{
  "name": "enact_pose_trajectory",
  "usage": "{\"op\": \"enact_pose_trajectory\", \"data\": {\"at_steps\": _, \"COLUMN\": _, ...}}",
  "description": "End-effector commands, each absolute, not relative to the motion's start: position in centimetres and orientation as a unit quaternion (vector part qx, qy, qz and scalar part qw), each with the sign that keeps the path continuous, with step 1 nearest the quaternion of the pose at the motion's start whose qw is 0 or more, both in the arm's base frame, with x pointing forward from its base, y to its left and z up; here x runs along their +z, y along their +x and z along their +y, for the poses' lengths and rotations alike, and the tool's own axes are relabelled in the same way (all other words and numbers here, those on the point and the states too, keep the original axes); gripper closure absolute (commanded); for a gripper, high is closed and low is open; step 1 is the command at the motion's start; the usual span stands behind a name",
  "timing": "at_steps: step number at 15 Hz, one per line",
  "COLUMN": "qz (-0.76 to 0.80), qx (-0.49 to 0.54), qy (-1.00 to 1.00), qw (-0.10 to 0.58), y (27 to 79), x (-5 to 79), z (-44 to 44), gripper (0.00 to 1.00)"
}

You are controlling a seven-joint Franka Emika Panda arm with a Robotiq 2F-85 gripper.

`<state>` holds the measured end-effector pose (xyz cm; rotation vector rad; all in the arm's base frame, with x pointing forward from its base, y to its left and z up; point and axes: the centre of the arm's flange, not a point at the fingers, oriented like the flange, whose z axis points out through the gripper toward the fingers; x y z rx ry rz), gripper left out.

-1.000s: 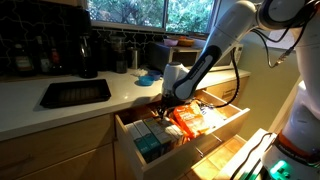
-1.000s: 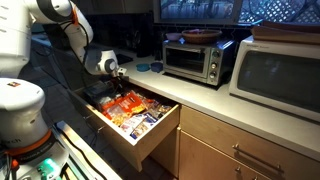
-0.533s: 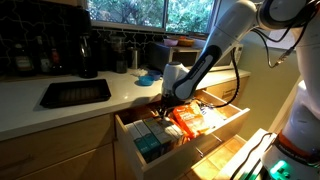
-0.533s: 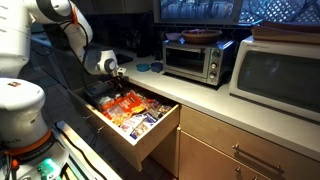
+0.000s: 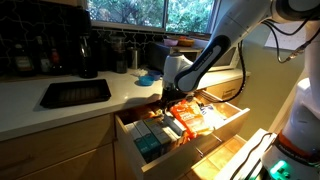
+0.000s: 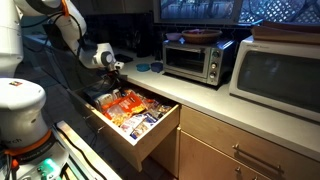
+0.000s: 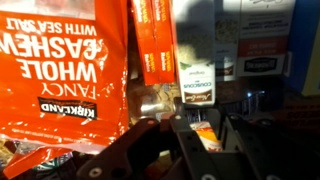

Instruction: Move a white box from the drawer to the countertop

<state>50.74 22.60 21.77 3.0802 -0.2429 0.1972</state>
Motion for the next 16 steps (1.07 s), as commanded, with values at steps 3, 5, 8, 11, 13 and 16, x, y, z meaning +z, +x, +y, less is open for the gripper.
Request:
{"op": "enact_pose_trajectory", "data": {"at_steps": 3, "qz": -0.087, "qx": 0.077, "qy": 0.993, "qw": 0.029, "y": 48.0, "x": 26.9, "z": 22.1, "gripper": 0.93}}
{"op": "enact_pose_trajectory", "data": {"at_steps": 5, "qz": -0.091, "qx": 0.087, "qy": 0.992, "qw": 0.028, "y": 47.5, "x": 28.5, "z": 21.9, "gripper": 0.93}}
{"op": "enact_pose_trajectory", "data": {"at_steps": 8, "qz": -0.097, "qx": 0.107, "qy": 0.989, "qw": 0.027, "y": 47.0, "x": 30.7, "z": 21.7, "gripper": 0.93}}
{"op": "enact_pose_trajectory", "data": {"at_steps": 11, "qz": -0.112, "qx": 0.123, "qy": 0.986, "qw": 0.025, "y": 46.3, "x": 32.9, "z": 21.5, "gripper": 0.93}}
{"op": "enact_pose_trajectory", "data": {"at_steps": 13, "qz": -0.120, "qx": 0.137, "qy": 0.983, "qw": 0.026, "y": 45.9, "x": 34.3, "z": 21.4, "gripper": 0.93}}
{"op": "enact_pose_trajectory", "data": {"at_steps": 16, "qz": -0.138, "qx": 0.159, "qy": 0.977, "qw": 0.026, "y": 45.7, "x": 36.7, "z": 21.3, "gripper": 0.93}}
